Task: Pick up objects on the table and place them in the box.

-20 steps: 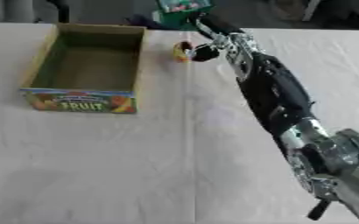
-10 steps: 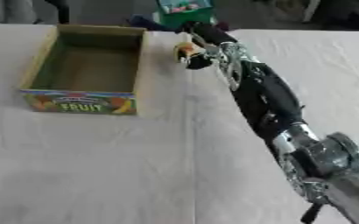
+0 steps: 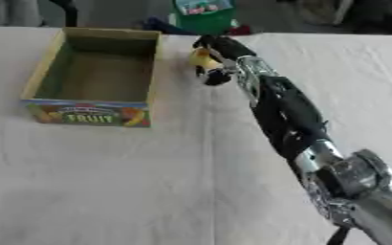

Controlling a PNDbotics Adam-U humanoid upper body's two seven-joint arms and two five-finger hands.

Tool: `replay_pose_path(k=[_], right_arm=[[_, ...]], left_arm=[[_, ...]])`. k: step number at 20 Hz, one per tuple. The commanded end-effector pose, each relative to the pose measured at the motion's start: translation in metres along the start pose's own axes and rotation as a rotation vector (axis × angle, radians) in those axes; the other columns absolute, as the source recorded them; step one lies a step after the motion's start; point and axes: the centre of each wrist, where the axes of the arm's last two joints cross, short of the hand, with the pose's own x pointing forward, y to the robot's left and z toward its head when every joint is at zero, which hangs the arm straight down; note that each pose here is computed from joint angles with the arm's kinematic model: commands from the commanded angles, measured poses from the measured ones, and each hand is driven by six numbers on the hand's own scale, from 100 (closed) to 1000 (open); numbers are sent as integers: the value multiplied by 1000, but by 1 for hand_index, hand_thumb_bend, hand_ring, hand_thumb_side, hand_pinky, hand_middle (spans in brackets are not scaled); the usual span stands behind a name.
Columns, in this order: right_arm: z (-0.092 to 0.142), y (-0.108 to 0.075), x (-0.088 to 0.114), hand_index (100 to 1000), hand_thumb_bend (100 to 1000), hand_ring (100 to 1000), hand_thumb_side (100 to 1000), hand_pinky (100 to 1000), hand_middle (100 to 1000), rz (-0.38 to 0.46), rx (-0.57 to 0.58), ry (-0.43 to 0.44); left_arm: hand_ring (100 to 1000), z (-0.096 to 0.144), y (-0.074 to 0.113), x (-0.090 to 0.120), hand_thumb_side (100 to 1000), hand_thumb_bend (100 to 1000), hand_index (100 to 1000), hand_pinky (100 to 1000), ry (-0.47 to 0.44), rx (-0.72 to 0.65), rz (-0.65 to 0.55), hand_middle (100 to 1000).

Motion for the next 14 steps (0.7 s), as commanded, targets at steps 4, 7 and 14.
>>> replay_pose_path(k=[4, 7, 14], right_arm=[[-1, -8, -3, 872, 100, 746, 235, 748, 780, 55, -51, 36], [0, -7, -3, 819, 100, 641, 228, 651, 677, 66, -65, 30], [1, -9, -5, 462, 100, 327, 171, 431, 322, 67, -188, 13]], left_arm=[[485, -4, 0, 7, 785, 100, 666, 466, -29, -14, -8, 451], [485, -4, 1, 7, 785, 100, 666, 466, -29, -12, -9, 451], [486, -5, 1, 8, 786, 100, 666, 466, -29, -12, -10, 452]])
